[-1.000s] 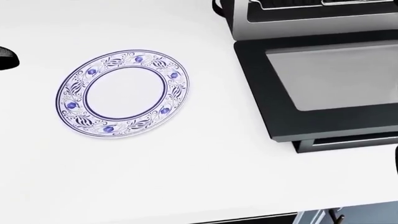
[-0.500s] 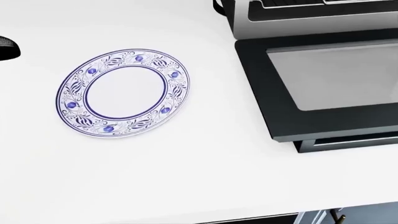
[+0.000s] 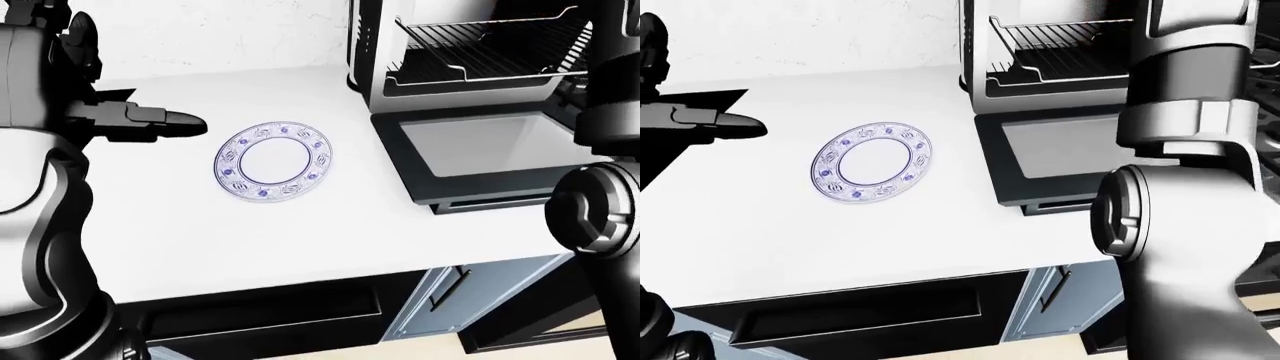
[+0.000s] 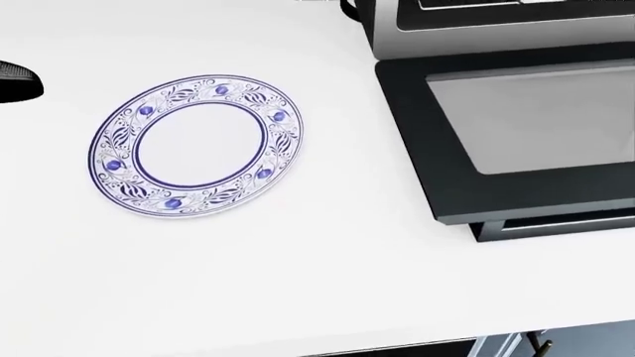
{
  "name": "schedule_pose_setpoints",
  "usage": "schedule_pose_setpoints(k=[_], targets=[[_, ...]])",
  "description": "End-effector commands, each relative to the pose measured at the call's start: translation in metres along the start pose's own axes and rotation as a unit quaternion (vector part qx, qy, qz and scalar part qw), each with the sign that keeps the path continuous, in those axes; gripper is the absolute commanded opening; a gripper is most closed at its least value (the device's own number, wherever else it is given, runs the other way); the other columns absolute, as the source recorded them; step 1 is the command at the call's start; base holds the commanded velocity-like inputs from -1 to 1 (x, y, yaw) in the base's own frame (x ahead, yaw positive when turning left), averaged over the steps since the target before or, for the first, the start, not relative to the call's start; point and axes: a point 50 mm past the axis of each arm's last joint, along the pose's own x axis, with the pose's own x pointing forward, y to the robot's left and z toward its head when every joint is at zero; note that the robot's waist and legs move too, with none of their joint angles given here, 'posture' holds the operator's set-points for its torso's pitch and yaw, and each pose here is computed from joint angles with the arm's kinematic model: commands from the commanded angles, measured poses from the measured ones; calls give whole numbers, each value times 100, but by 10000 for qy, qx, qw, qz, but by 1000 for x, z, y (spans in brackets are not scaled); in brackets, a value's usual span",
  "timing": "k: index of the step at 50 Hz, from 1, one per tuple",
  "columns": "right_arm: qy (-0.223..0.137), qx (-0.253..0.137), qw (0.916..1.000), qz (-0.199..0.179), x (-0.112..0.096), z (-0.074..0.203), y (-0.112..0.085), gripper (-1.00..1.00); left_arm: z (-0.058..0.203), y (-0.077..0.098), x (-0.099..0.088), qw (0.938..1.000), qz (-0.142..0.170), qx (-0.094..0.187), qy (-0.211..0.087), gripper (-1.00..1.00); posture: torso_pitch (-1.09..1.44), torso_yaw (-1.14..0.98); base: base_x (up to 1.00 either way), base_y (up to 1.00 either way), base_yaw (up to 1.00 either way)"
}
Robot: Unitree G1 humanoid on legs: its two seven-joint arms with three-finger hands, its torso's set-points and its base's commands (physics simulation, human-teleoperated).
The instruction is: Pick the bread from the top rack and place it on the plate on the counter.
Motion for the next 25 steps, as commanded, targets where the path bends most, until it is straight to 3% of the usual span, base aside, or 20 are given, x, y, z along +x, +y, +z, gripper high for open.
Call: schedule_pose_setpoints(k=[1,25], targets=[[-374,230,9990,19,-6,26,-8,-100,15,5,-1,9992,136,38,-381,100,0,0,0,0,0],[-828,557,9893,1062,-44,74,9,-100,18,5,1,9994,117,-49,-321,100,0,6,0,0,0]])
